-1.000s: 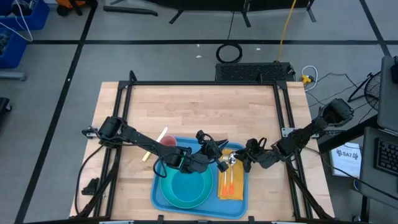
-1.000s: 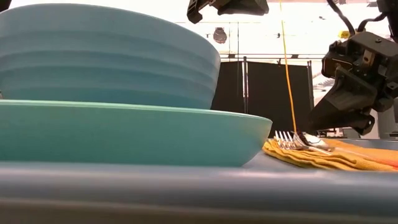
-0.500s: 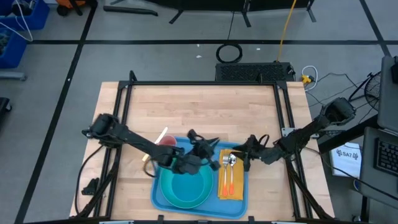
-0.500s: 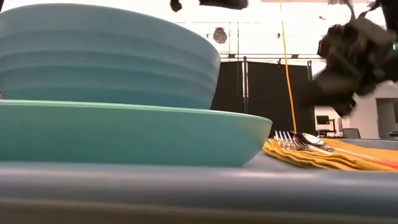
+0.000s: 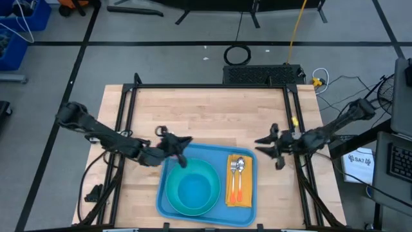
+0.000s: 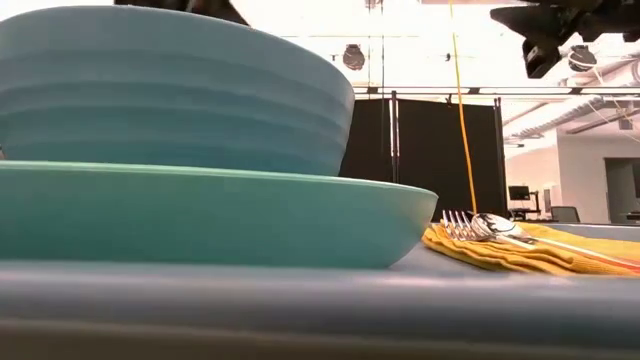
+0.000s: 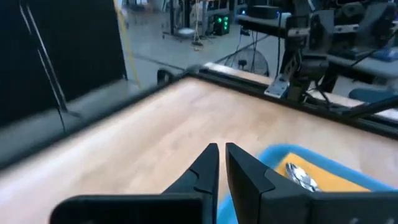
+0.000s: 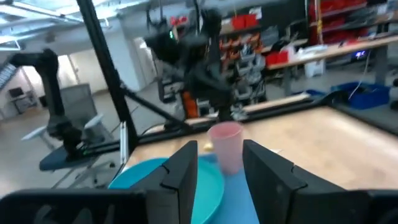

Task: Set up tray
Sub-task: Put the yellow knife on the yellow napkin to the right of the orange spoon

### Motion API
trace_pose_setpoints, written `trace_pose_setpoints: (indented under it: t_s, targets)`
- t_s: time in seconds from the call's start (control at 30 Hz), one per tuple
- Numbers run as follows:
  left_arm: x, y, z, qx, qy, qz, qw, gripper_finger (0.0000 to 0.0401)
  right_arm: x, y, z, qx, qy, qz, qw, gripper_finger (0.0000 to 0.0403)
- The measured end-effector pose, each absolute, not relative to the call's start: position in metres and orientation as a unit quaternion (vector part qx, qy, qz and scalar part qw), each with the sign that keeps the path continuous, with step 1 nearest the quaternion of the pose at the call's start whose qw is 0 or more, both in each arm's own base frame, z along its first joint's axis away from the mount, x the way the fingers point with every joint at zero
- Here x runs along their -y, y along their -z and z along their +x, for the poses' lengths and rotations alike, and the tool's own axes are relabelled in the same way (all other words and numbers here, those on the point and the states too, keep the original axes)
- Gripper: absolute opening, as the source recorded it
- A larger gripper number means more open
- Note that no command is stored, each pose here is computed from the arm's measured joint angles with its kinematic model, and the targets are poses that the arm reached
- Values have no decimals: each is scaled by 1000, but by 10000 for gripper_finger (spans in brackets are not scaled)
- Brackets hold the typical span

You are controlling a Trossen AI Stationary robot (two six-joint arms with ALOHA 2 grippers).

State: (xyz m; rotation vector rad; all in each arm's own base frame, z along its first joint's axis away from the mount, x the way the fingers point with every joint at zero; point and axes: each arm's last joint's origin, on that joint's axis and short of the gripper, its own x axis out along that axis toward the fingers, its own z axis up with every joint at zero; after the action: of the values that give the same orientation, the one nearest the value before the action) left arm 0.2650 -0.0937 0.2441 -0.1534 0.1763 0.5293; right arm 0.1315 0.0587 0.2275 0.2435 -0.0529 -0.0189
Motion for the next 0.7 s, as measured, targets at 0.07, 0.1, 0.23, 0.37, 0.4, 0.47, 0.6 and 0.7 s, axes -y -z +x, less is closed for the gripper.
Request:
trace_pose_setpoints:
  t_s: [0.07,0.1,0.23,0.37,0.4,0.47,0.6,0.7]
  targets:
    - [86,-238,247,-96,-257,-109,955,31,-52,-232,121,37,23,115,992,118]
    - [82,-236,239,-111,-254,-127,952,31,-48,-233,117,40,38,111,992,118]
    - [62,-231,212,-189,-265,-235,916,30,-38,-234,103,44,91,99,990,118]
    - [59,-227,192,-257,-286,-277,880,30,-35,-234,99,45,103,96,989,118]
    - [59,-227,187,-275,-294,-283,871,30,-35,-234,99,43,103,94,989,118]
    - [59,-226,179,-308,-317,-295,847,30,-35,-231,99,31,104,86,990,118]
    - [58,-221,161,-383,-364,-338,779,30,-35,-226,100,11,125,80,989,118]
    - [62,-213,155,-434,-372,-374,730,30,-34,-224,101,4,133,76,988,118]
